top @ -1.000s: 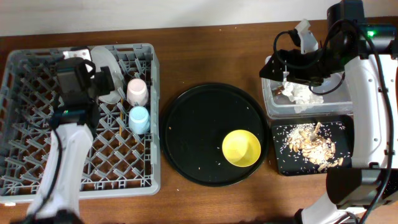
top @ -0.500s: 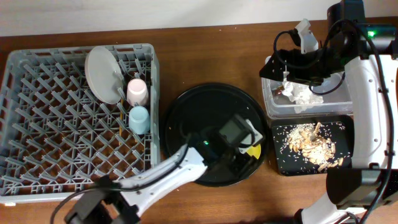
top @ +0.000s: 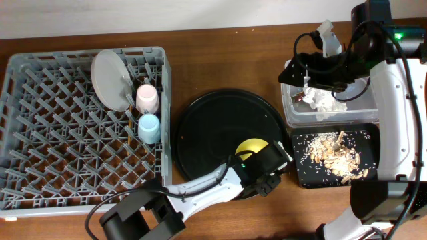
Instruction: Sort waste into correct bins and load items into the dishwasher rack
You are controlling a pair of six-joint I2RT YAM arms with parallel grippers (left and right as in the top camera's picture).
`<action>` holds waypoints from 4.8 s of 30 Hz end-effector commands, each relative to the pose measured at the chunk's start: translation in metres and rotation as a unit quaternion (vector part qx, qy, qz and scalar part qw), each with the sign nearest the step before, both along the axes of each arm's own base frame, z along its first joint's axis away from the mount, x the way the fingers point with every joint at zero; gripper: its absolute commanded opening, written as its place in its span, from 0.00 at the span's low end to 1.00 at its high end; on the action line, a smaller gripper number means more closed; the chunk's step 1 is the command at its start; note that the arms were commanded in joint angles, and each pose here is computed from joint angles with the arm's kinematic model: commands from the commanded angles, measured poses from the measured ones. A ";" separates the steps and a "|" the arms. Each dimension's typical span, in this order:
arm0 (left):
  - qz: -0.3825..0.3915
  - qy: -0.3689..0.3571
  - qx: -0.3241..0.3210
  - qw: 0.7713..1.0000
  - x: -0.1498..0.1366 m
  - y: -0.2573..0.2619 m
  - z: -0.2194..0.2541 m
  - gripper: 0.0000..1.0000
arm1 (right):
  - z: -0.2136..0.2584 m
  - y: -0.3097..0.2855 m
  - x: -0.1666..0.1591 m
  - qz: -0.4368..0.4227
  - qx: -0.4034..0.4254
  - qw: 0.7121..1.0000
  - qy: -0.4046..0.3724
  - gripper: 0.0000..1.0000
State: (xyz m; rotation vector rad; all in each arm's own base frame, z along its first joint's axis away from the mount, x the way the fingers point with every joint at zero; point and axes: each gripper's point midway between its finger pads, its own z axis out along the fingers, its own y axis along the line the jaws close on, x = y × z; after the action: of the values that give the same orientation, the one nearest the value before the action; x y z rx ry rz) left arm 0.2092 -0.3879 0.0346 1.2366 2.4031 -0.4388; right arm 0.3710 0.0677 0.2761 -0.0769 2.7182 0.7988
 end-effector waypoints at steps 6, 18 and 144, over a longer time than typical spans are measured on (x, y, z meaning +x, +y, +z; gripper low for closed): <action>0.023 -0.061 -0.096 0.993 0.030 -0.010 0.123 0.00 | 0.011 -0.001 -0.002 -0.001 0.000 1.000 -0.017 0.99; 0.216 0.124 -0.496 0.832 0.087 0.318 0.303 0.00 | 0.011 -0.001 -0.002 -0.001 0.000 1.000 -0.017 0.99; 0.579 -0.238 -0.197 0.755 -0.025 0.401 0.185 0.99 | -0.119 -0.045 -0.126 -0.178 -0.133 0.814 -0.536 0.99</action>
State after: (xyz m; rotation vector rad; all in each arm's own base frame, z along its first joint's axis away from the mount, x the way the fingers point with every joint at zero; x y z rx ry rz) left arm 0.1714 0.0140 0.2221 -0.3691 2.1225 -0.1009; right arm 0.2449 0.0254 0.1599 -0.0630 1.6378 0.1430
